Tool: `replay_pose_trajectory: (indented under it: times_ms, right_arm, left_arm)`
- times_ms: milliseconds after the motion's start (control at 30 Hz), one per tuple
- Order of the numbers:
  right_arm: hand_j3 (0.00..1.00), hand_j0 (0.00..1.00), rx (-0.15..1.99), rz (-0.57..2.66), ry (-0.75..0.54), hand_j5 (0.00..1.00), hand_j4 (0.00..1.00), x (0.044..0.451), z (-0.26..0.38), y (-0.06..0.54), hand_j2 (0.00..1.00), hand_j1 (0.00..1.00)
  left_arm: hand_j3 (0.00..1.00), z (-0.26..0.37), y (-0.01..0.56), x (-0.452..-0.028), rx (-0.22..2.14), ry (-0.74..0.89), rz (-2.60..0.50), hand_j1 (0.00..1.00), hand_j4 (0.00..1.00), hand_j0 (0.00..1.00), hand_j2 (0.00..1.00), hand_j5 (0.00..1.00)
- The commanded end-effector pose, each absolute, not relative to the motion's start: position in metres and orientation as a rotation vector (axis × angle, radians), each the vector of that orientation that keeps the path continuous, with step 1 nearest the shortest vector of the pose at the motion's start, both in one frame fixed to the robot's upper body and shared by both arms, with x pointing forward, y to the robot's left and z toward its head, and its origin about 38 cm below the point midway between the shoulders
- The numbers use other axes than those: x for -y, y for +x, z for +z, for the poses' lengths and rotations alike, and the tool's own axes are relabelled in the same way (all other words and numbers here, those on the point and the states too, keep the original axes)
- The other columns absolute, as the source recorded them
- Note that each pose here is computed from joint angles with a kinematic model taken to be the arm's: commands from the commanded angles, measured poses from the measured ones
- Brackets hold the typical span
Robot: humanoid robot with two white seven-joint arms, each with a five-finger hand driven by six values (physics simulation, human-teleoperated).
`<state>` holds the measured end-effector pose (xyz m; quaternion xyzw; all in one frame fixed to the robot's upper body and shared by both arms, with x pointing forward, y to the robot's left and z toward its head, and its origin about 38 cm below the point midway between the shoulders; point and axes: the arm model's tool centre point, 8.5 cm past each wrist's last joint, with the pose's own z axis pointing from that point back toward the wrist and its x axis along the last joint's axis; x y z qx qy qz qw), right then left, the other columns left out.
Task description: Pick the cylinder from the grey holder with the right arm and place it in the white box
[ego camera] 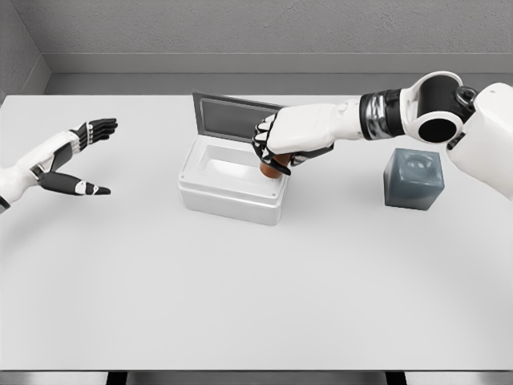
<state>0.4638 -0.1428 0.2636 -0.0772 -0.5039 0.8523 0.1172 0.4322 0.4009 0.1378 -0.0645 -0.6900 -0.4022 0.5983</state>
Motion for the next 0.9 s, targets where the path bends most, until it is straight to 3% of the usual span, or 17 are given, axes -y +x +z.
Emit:
replay_pose_trajectory:
  times_ms: [0, 167, 200, 233, 267, 633, 767, 867]
  right_arm:
    - [0.16, 0.16, 1.472, 2.492, -0.224, 0.16, 0.16, 0.143, 0.263, 0.464, 0.16, 0.16]
    - [0.16, 0.16, 1.470, 2.491, -0.224, 0.16, 0.16, 0.144, 0.263, 0.464, 0.16, 0.16]
    - [0.24, 0.24, 1.472, 2.492, -0.224, 0.24, 0.24, 0.143, 0.263, 0.464, 0.24, 0.24]
    - [0.91, 0.91, 1.473, 2.492, -0.229, 0.91, 0.91, 0.143, 0.264, 0.465, 0.91, 0.91]
    - [1.00, 1.00, 1.462, 2.472, -0.245, 1.00, 1.00, 0.144, 0.265, 0.466, 1.00, 1.00]
    - [1.00, 1.00, 1.695, 2.535, -0.321, 1.00, 1.00, 0.120, 0.325, 0.433, 1.00, 1.00]
    - [1.00, 1.00, 1.800, 2.406, -0.449, 1.00, 1.00, 0.168, 0.372, 0.433, 1.00, 1.00]
    - [1.00, 1.00, 1.689, 2.354, -0.474, 1.00, 1.00, 0.215, 0.356, 0.434, 1.00, 1.00]
  left_arm:
    - [1.00, 0.139, 0.432, -0.401, 1.603, -0.151, -0.925, 1.00, 1.00, 1.00, 1.00, 1.00]
    - [1.00, 0.137, 0.432, -0.401, 1.598, -0.154, -0.927, 1.00, 1.00, 1.00, 1.00, 1.00]
    - [1.00, 0.137, 0.432, -0.401, 1.599, -0.153, -0.928, 1.00, 1.00, 1.00, 1.00, 1.00]
    - [1.00, 0.137, 0.432, -0.400, 1.600, -0.155, -0.928, 1.00, 1.00, 1.00, 1.00, 1.00]
    - [1.00, 0.137, 0.432, -0.401, 1.599, -0.153, -0.928, 1.00, 1.00, 1.00, 1.00, 1.00]
    - [1.00, 0.137, 0.432, -0.401, 1.599, -0.153, -0.928, 1.00, 1.00, 1.00, 1.00, 1.00]
    - [1.00, 0.137, 0.432, -0.400, 1.600, -0.155, -0.928, 1.00, 1.00, 1.00, 1.00, 1.00]
    - [1.00, 0.137, 0.432, -0.400, 1.600, -0.155, -0.927, 1.00, 1.00, 1.00, 1.00, 1.00]
